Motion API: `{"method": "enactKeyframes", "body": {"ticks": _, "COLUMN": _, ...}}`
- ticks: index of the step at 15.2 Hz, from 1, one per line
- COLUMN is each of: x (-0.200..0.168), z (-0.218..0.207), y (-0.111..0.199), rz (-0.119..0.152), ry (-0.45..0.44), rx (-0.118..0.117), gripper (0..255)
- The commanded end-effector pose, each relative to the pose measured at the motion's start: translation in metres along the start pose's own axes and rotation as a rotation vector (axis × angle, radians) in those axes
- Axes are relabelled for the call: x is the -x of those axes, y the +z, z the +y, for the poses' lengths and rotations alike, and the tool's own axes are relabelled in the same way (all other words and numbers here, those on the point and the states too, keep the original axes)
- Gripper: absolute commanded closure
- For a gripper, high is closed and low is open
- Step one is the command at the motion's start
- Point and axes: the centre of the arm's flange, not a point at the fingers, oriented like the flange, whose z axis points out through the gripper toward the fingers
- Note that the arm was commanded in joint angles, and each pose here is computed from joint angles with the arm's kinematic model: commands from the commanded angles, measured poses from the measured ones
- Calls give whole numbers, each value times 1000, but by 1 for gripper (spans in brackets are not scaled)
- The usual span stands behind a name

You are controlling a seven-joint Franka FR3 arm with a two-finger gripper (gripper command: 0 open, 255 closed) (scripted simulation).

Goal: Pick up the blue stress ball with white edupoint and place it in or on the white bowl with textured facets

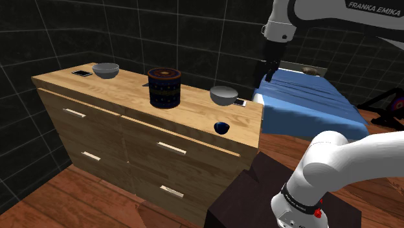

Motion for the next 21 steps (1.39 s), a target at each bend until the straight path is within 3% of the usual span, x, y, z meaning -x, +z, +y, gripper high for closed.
{"method": "enactKeyframes", "body": {"ticks": 1, "x": 0, "z": 0, "y": 0, "rz": 0, "ry": 0, "rx": 0, "gripper": 0}}
{"method": "enactKeyframes", "body": {"ticks": 20, "x": -82, "z": 20, "y": 242, "rz": -87, "ry": 757, "rx": -413, "gripper": 0}}
{"method": "enactKeyframes", "body": {"ticks": 21, "x": -83, "z": 20, "y": 247, "rz": -88, "ry": 771, "rx": -421, "gripper": 0}}
